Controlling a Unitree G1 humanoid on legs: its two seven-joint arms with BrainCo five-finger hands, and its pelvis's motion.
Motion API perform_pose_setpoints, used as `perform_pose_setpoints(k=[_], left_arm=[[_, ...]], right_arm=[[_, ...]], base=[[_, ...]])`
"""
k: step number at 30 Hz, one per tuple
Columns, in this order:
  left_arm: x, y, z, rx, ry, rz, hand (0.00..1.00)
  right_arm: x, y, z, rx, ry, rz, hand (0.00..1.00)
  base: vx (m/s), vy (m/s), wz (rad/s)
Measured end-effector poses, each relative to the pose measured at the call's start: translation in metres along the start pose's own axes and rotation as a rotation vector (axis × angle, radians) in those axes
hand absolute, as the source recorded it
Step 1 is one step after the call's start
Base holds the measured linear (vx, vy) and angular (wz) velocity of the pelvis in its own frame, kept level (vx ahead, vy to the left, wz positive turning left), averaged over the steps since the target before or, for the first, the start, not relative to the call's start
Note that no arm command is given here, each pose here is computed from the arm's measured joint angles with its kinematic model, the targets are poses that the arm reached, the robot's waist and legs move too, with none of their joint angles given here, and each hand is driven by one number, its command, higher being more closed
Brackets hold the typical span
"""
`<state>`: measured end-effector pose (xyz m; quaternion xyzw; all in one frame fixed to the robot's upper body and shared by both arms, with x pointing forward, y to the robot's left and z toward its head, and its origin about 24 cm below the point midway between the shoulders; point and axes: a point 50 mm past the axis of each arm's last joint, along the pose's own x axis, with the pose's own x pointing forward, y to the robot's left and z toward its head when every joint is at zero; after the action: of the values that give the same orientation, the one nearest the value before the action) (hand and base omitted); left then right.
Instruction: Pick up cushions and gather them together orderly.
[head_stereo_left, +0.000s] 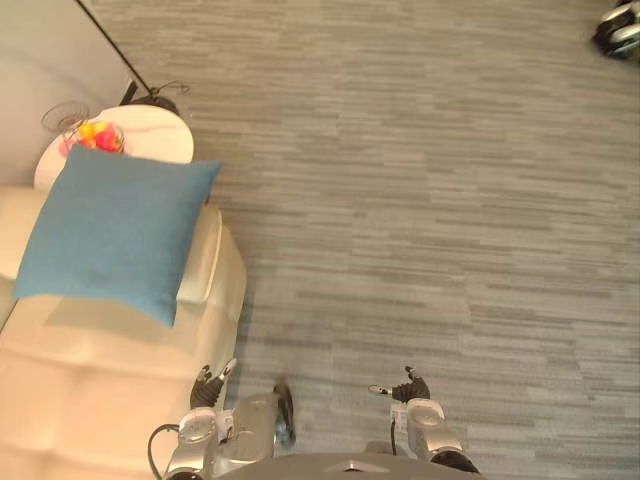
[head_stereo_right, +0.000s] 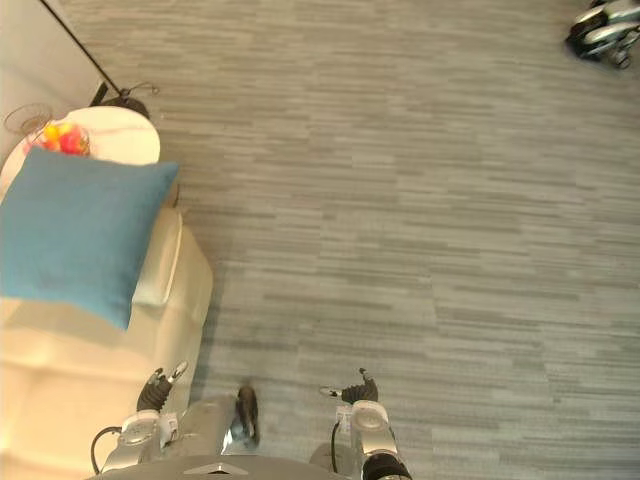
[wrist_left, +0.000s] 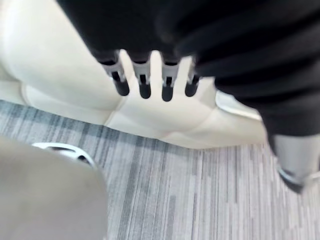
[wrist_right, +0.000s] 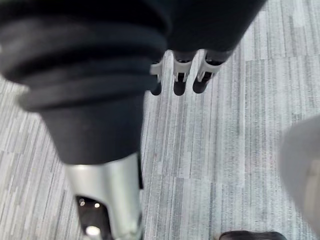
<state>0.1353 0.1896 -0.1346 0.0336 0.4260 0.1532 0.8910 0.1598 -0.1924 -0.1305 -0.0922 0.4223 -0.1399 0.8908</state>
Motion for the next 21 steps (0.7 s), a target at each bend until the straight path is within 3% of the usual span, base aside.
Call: perform_pose_setpoints(k=[6,21], left_arm=[[-0.003,-0.004,-0.012,0.019,0.056,-0.001,0.0],[-0.002,-0.007,-0.019,-0.057,0.1,0.041,0.0]], right_arm=[[-0.003,-0.005,-0.008,0.004,0.003,-0.011,0.0],[-0.003,-0.014,-0.015,0.019,0.038,-0.042,0.0]], base=[[0.43,-0.042,0.61],[0.32,-0.237,0.83]])
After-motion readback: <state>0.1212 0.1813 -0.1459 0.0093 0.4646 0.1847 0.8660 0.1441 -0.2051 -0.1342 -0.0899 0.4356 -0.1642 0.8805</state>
